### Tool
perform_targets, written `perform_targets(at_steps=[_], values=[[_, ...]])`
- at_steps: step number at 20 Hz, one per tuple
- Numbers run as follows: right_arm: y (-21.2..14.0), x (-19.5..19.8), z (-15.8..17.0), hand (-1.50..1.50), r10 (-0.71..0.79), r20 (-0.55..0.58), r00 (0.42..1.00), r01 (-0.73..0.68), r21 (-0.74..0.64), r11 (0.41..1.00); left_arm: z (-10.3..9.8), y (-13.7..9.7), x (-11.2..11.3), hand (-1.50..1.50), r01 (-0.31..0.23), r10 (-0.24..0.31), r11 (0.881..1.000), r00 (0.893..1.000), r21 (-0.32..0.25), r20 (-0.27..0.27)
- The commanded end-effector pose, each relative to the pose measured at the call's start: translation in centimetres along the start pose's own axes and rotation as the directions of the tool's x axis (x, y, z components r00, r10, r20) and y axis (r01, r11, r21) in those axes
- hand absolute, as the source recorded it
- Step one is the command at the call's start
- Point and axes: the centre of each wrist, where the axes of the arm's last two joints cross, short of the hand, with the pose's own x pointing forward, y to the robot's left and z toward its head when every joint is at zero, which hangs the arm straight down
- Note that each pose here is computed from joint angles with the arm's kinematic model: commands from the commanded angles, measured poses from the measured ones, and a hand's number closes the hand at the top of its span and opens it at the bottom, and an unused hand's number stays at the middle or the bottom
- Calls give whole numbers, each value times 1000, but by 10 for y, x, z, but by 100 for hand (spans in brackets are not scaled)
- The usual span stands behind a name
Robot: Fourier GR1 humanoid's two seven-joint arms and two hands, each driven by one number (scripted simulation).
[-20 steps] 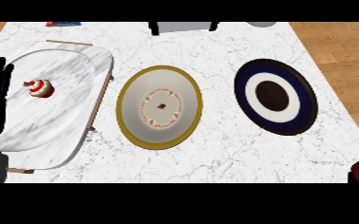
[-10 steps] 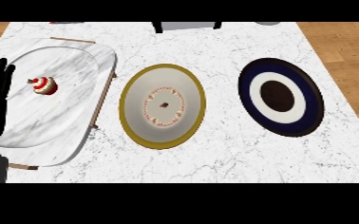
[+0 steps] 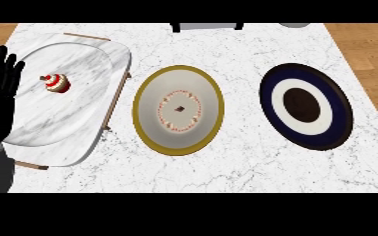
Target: Pick the tomato from the plate and place it in the bowl
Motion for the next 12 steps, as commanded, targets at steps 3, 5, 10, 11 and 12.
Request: perform_targets(at_steps=[3,5,10,11,12], values=[[-43,68,26,150,-146,62,987,150,-49,988,0,-15,-2,0,-8,9,999,1000,-50,12],[-36,78,22,150,-185,39,982,187,-42,982,-5,-8,3,0,-8,9,999,1000,-54,14],[-22,104,3,150,-219,25,975,219,3,976,-15,-33,9,0,-18,20,996,999,-82,26],[-23,107,-3,150,-218,19,976,218,-1,976,-16,-29,9,0,-26,27,996,999,-82,18],[-16,115,-6,150,-194,3,981,194,55,979,-16,-24,10,0,-22,25,995,999,-93,32]])
